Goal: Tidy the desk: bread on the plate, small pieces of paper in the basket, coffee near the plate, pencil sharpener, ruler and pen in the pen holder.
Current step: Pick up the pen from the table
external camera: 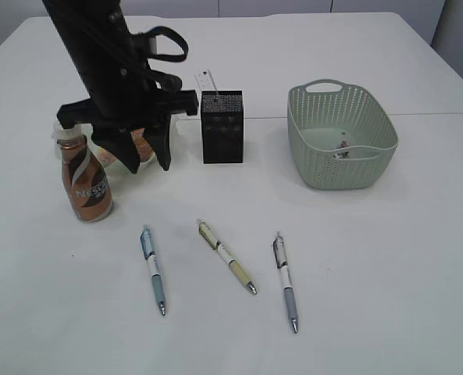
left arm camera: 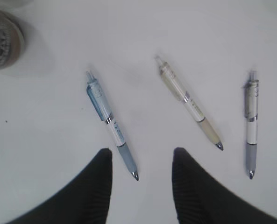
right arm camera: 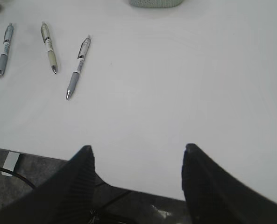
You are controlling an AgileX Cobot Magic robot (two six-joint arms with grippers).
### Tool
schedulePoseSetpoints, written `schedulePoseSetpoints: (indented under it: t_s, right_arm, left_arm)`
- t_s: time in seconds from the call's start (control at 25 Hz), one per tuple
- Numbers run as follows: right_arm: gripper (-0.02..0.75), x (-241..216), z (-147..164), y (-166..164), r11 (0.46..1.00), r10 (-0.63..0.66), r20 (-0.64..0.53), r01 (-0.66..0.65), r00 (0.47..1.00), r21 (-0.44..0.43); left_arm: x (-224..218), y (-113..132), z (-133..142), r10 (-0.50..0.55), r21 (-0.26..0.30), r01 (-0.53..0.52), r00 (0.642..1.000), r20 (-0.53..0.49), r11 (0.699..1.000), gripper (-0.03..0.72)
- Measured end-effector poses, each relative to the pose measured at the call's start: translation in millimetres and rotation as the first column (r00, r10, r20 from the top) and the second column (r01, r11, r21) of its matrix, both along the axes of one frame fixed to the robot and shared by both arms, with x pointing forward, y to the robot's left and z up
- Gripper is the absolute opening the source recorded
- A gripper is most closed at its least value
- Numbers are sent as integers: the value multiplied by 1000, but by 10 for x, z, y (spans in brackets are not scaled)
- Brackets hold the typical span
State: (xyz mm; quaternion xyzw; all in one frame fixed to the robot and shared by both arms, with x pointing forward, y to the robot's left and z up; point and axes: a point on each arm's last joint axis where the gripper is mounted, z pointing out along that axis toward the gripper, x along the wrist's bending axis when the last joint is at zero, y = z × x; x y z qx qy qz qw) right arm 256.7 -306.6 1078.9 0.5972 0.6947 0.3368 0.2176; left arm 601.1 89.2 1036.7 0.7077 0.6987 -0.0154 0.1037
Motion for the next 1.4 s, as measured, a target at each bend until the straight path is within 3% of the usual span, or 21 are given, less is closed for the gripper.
schedulePoseSetpoints:
  t_s: [0.2,0.44,0.76,1.0,1.4]
  right_arm:
    - [464,31,18,22,1000,6,16,-6,1000,9]
    - [464,66,67,48,999,16,81,-19,997,38]
    - [464,65,72,61,998,23,83,-27,996,52]
    - [464,57,66,70,998,28,72,-32,997,62]
    - [464,54,58,69,998,27,59,-31,998,58]
  left_arm:
    - [59,-54,-270,7,27,-5,998,-58,1000,308]
    - [59,-92,-314,21,-4,-21,996,-82,1000,308]
    - [-8,-156,-367,126,92,-121,991,-50,988,308]
    - [-144,-157,-581,192,192,-177,979,-64,965,308]
    - [-156,-142,-750,229,235,-204,970,-84,950,308]
